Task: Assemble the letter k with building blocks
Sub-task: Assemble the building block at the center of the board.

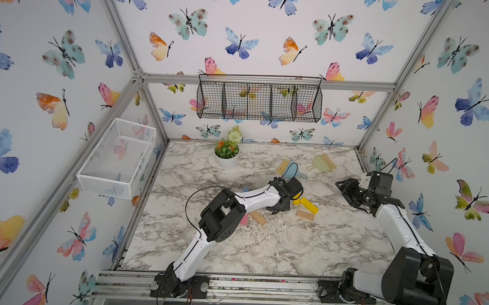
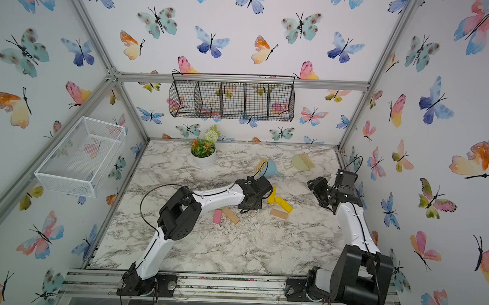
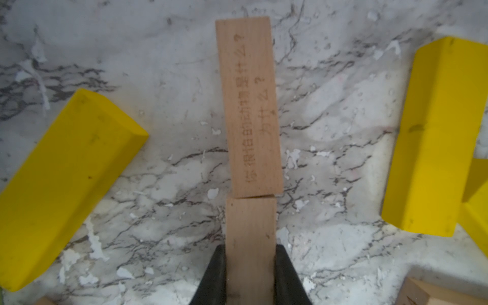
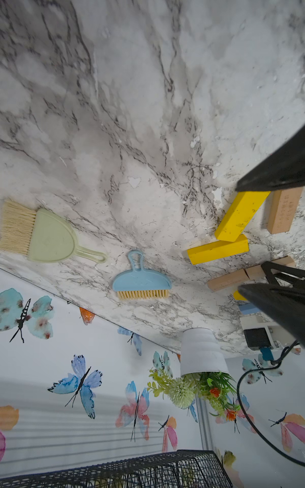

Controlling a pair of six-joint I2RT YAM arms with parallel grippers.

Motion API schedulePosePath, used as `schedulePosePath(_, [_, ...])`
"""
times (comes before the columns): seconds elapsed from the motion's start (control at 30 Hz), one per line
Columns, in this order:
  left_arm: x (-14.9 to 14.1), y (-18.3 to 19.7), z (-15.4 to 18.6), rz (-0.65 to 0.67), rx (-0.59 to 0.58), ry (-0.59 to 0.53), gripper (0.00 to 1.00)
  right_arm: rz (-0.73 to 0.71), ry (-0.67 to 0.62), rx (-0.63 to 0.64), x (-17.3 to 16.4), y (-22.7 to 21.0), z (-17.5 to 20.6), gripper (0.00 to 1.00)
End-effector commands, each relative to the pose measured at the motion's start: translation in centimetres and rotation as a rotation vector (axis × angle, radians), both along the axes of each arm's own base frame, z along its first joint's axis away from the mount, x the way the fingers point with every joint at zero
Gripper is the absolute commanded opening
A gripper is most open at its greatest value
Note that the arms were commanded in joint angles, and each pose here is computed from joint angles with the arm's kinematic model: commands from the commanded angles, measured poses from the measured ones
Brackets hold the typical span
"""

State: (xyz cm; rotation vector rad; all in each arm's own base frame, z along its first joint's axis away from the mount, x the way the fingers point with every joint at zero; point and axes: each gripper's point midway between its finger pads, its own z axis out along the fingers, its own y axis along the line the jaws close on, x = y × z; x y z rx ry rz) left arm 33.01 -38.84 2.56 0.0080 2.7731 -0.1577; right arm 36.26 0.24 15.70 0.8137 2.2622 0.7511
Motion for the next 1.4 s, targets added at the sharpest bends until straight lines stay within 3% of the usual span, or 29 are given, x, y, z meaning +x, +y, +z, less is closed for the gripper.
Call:
schedulePosePath(0.0, [-1.0,1.0,-2.8,-0.009,0.057,0.074,0.25,-0.001,0.006,0.007,0.0,-0.1,-0.5,0.57])
schedulePosePath(0.33, [-0.9,0.9,-2.6,-0.007,0.051,0.071,0.39,0.0,0.005,0.007,-0.1,-0.1,-0.6,0.57])
schedulePosePath(0.53, [-0.6,0.6,-1.1,-0.011,0.03,0.045,0.61,0.002,0.009,-0.003,-0.2,-0.2,-0.8,0.57])
schedulePosePath(0.63, [0.2,-0.3,1.7,-0.023,-0.015,0.0,0.64,0.032,-0.004,-0.007,-0.2,0.2,-0.6,0.57])
schedulePosePath(0.83, [2.9,-0.2,12.9,-0.012,-0.139,-0.236,0.71,0.119,-0.028,-0.068,-0.6,0.7,0.5,0.55])
schedulePosePath(0.97, [4.3,2.6,17.4,0.002,-0.221,-0.326,0.71,0.258,-0.015,-0.127,-1.3,3.3,0.4,0.55])
schedulePosePath(1.23, [7.7,13.7,18.1,0.091,-0.268,-0.304,0.71,0.607,0.134,-0.377,-4.4,11.5,-2.8,0.55])
schedulePosePath(1.37, [8.4,18.5,18.9,0.12,-0.25,-0.325,0.7,0.802,0.305,-0.382,-7.7,14.4,-6.9,0.55])
